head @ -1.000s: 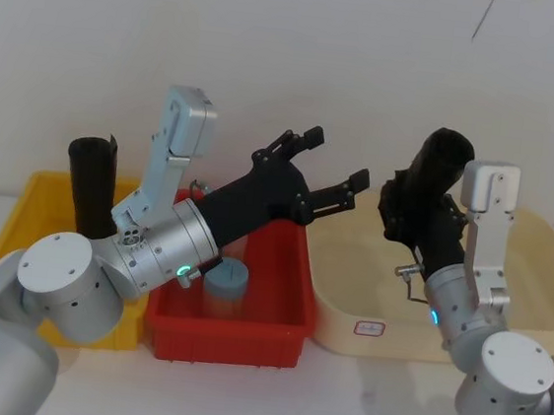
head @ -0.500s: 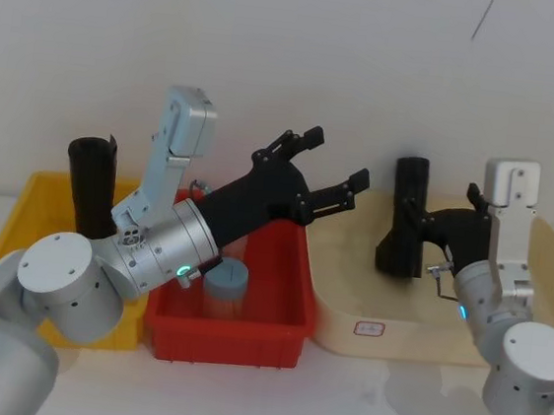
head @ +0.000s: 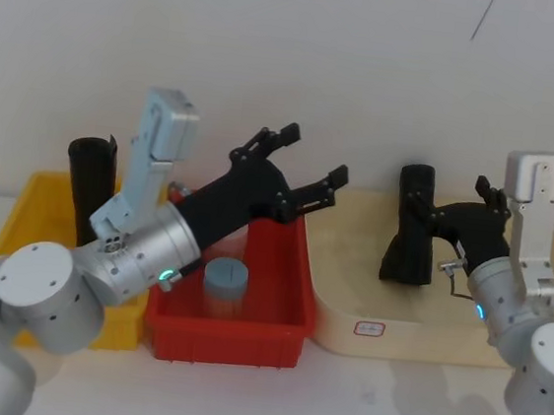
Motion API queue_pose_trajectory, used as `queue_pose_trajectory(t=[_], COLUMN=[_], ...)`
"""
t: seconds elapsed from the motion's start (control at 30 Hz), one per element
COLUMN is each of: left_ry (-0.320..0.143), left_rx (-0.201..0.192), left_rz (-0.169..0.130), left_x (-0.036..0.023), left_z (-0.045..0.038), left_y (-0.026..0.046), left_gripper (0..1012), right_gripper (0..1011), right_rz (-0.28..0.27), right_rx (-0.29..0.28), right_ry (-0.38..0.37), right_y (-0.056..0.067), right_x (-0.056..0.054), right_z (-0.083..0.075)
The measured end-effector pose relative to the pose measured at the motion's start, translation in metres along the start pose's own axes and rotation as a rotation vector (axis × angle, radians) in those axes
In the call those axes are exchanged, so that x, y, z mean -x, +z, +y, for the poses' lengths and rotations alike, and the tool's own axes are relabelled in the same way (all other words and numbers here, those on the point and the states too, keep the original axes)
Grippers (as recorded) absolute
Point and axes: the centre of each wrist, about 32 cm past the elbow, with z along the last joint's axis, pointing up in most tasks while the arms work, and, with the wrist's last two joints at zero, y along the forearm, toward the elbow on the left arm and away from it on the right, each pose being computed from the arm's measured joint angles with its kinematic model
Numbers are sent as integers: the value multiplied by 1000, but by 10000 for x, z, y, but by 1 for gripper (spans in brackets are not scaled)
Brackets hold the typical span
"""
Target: Pick up the garbage bag with the one hand and transfer it to the other hand.
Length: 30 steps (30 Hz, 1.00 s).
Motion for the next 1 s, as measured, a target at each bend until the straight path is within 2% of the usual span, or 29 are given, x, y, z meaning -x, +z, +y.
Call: queue_pose_trajectory(t=[0.27,0.4,0.5,0.53,0.63,0.7,0.73,1.0], left_ry=[100,135,180,180,232,250,269,352], left_rx=[-18,-25,-30,-30,-34,-35,-36,-38], left_rz=[-37,-47,-62,-62,-80,-86,-92,-120], left_x=[82,115,162,162,210,230,248,315], left_z=[241,330,436,436,540,582,632,841], left_y=[73,91,113,113,132,134,139,149], left_gripper=[1002,1002,1002,1002,1002,1002,1001,1002], right_gripper=[1000,1000,1000,1000,1000,1000,1000,1000], right_rz=[36,57,69,69,82,87,94,112], right_rx=[-15,-17,-15,-15,-10,-7,-3,13], right_ry=[83,140,183,183,237,259,283,385], right_y=[119,179,213,213,246,260,269,317], right_x=[11,27,41,41,61,71,81,130], right_z=[-162,-277,-355,-355,-449,-481,-513,-641])
